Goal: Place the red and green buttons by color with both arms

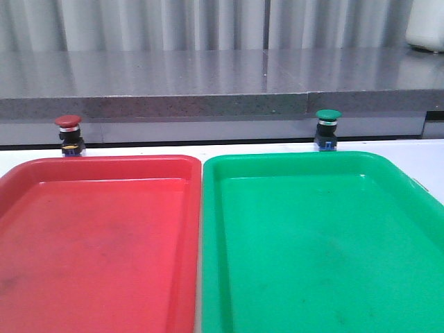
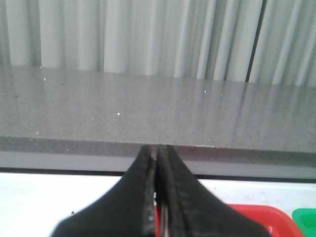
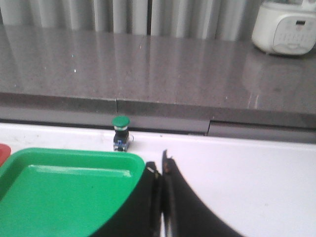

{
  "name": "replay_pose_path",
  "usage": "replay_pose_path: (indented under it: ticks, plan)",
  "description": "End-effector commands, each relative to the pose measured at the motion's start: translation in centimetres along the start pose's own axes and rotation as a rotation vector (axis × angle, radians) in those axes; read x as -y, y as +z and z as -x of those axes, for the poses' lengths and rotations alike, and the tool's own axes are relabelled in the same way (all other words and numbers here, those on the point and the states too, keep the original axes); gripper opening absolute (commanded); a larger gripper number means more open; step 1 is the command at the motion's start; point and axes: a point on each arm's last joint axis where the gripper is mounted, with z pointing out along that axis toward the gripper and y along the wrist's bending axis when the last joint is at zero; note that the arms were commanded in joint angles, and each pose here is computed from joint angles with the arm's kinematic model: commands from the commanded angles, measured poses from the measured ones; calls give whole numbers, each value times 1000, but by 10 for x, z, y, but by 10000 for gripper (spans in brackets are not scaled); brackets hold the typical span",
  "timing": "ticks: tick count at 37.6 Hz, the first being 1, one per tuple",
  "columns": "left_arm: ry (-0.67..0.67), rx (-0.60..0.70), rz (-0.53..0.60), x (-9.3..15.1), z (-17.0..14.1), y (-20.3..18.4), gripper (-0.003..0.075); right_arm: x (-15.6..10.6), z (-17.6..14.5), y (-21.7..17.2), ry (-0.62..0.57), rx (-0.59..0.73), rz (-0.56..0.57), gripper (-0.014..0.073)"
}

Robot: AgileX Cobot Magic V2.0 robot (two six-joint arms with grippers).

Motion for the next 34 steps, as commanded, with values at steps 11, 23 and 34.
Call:
replay_pose_path:
  ticks: [11, 23, 34]
  plan:
    - [-9, 53, 0, 1, 15, 10, 84, 1, 19, 13, 7, 1, -7, -16]
    - [-9, 55, 0, 1, 16, 10, 682, 1, 18, 14, 7, -2, -7, 596]
    - [-57, 88, -6, 1, 19, 11, 679, 1, 18, 14, 7, -3, -7, 634]
